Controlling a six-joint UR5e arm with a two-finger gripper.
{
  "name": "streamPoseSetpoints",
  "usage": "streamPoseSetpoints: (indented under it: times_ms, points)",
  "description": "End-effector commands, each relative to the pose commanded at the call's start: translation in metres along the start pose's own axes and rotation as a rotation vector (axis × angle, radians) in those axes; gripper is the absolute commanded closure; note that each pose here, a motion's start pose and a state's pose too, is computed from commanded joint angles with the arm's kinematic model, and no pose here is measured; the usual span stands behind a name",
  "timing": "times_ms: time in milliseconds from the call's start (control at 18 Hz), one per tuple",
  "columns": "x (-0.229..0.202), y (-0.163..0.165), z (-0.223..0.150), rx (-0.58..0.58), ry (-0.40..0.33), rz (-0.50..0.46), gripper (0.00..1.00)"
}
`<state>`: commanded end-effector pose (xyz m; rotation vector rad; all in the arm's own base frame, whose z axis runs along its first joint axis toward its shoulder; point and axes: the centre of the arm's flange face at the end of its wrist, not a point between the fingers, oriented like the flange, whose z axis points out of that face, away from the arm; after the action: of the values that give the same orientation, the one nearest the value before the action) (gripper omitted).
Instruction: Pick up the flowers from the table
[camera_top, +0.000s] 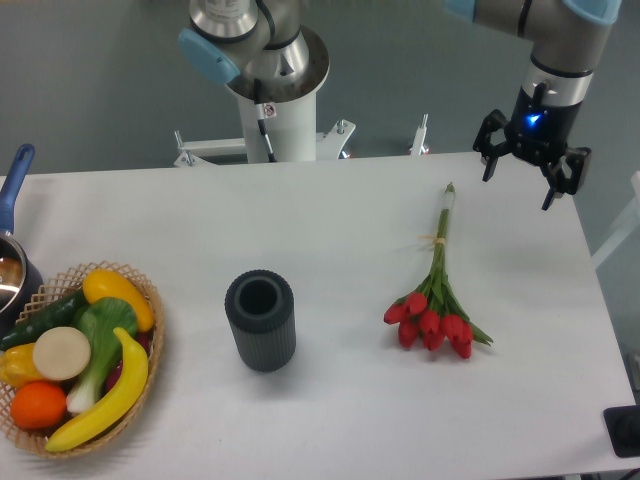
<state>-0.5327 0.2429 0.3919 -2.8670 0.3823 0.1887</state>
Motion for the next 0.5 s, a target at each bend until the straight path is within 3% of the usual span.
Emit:
streamPoseSetpoints:
  times_ms: [500]
  points:
    - [0.009, 0.004, 0.016, -0.027, 0.036, -0.024, 0.0]
